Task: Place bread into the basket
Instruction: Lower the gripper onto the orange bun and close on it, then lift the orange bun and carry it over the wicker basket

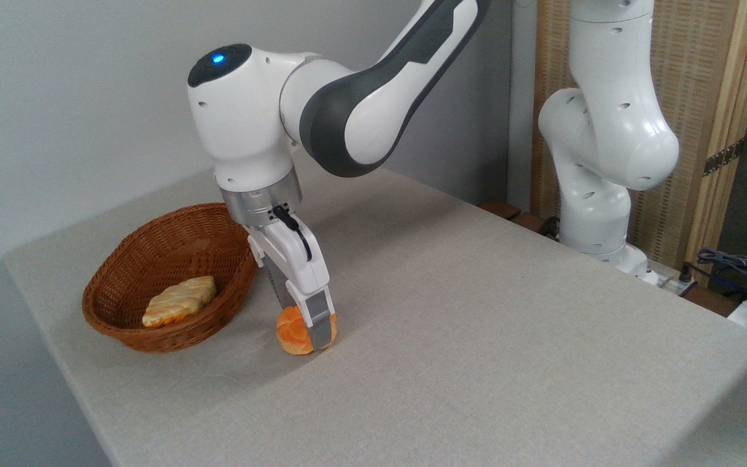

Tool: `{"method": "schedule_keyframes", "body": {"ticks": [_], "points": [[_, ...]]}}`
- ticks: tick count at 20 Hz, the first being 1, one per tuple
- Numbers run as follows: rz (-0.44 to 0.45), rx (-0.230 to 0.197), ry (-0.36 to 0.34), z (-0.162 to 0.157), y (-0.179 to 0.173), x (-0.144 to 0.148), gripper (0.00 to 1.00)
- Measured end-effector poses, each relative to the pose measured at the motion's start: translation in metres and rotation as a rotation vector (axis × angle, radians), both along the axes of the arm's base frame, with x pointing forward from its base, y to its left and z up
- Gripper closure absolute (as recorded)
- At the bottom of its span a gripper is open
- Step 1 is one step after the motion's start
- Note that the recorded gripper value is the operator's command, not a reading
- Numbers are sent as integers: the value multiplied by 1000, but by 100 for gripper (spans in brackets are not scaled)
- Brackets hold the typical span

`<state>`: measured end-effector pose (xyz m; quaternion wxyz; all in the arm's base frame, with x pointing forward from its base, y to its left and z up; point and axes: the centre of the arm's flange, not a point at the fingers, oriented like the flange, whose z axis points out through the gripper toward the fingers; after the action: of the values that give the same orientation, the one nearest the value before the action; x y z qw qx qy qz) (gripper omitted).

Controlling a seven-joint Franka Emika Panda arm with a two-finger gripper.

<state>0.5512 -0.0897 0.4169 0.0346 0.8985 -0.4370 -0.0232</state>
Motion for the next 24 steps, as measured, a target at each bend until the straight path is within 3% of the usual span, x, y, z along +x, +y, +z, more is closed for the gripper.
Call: {"method": "schedule_keyframes", "body": {"ticks": [1,2,17,20,24], "points": [[-1,1,1,-1,-1,0,45],[-2,1,2,-2,-2,0,50],[-4,0,-7,2,-2,2,49],[-5,-7,-24,23,-4,7,48],[20,-69,-97,80,-31,16,48]]}}
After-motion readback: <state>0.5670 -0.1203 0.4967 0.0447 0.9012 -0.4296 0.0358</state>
